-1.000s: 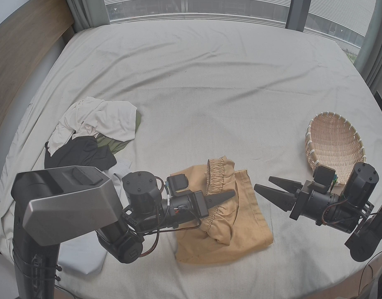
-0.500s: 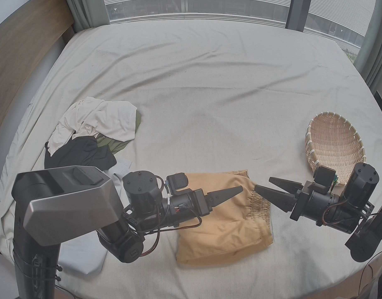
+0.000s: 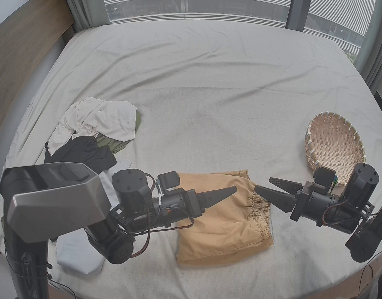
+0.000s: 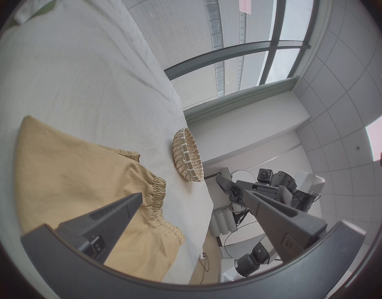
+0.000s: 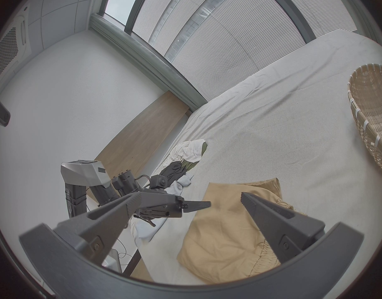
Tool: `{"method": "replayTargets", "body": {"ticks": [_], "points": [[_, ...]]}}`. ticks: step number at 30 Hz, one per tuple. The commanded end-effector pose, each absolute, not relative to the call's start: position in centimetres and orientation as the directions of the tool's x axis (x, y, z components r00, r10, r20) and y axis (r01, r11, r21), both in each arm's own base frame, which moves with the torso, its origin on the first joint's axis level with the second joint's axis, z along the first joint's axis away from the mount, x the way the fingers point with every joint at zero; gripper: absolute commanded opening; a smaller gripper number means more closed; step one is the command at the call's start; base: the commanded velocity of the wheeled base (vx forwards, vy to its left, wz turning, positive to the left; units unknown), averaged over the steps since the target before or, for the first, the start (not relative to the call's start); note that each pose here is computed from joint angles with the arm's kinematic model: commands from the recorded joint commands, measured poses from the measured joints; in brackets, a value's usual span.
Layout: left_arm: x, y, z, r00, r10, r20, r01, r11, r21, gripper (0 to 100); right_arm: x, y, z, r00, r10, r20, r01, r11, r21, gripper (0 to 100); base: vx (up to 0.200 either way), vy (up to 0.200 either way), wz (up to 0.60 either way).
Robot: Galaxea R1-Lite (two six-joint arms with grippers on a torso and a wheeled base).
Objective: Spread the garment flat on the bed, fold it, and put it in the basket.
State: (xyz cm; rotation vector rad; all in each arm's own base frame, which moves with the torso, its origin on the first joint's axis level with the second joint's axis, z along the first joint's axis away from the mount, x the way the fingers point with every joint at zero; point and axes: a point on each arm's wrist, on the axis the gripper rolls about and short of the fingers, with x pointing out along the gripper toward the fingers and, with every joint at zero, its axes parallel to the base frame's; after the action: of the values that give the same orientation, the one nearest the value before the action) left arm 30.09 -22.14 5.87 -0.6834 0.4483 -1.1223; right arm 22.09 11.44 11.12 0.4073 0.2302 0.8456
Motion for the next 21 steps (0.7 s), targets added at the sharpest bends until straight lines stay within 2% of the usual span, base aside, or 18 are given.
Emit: {"method": "replayTargets", "body": {"ticks": [1, 6, 7, 9, 15, 21], "points": [[29.2, -19.1, 8.9, 0.432, -0.901, 0.041, 0.685, 0.298, -0.665, 100, 22.0, 11.4, 11.0, 0.644, 0.764, -0.04, -0.675, 0.593, 0.438, 100, 0.0, 0.0, 0.0], [28.7, -15.1, 9.0, 0.513, -0.859, 0.003, 0.685, 0.407, -0.604, 100, 22.3, 11.0, 11.0, 0.659, 0.751, -0.042, -0.663, 0.607, 0.438, 100, 0.0, 0.0, 0.0], [28.5, -13.9, 8.4, 0.537, -0.843, -0.027, 0.706, 0.467, -0.532, 100, 22.4, 10.8, 10.8, 0.666, 0.745, -0.047, -0.655, 0.614, 0.44, 100, 0.0, 0.0, 0.0], [28.2, -12.8, 7.8, 0.556, -0.829, -0.057, 0.715, 0.513, -0.475, 100, 22.6, 10.5, 10.7, 0.674, 0.737, -0.052, -0.647, 0.622, 0.441, 100, 0.0, 0.0, 0.0], [27.8, -11.3, 7.4, 0.581, -0.81, -0.083, 0.692, 0.545, -0.473, 100, 22.4, 10.2, 10.2, 0.673, 0.736, -0.075, -0.636, 0.628, 0.448, 100, 0.0, 0.0, 0.0], [26.7, -8.0, 9.4, 0.654, -0.755, -0.05, 0.667, 0.607, -0.433, 100, 22.5, 9.2, 9.7, 0.698, 0.708, -0.102, -0.6, 0.658, 0.455, 100, 0.0, 0.0, 0.0]]}}
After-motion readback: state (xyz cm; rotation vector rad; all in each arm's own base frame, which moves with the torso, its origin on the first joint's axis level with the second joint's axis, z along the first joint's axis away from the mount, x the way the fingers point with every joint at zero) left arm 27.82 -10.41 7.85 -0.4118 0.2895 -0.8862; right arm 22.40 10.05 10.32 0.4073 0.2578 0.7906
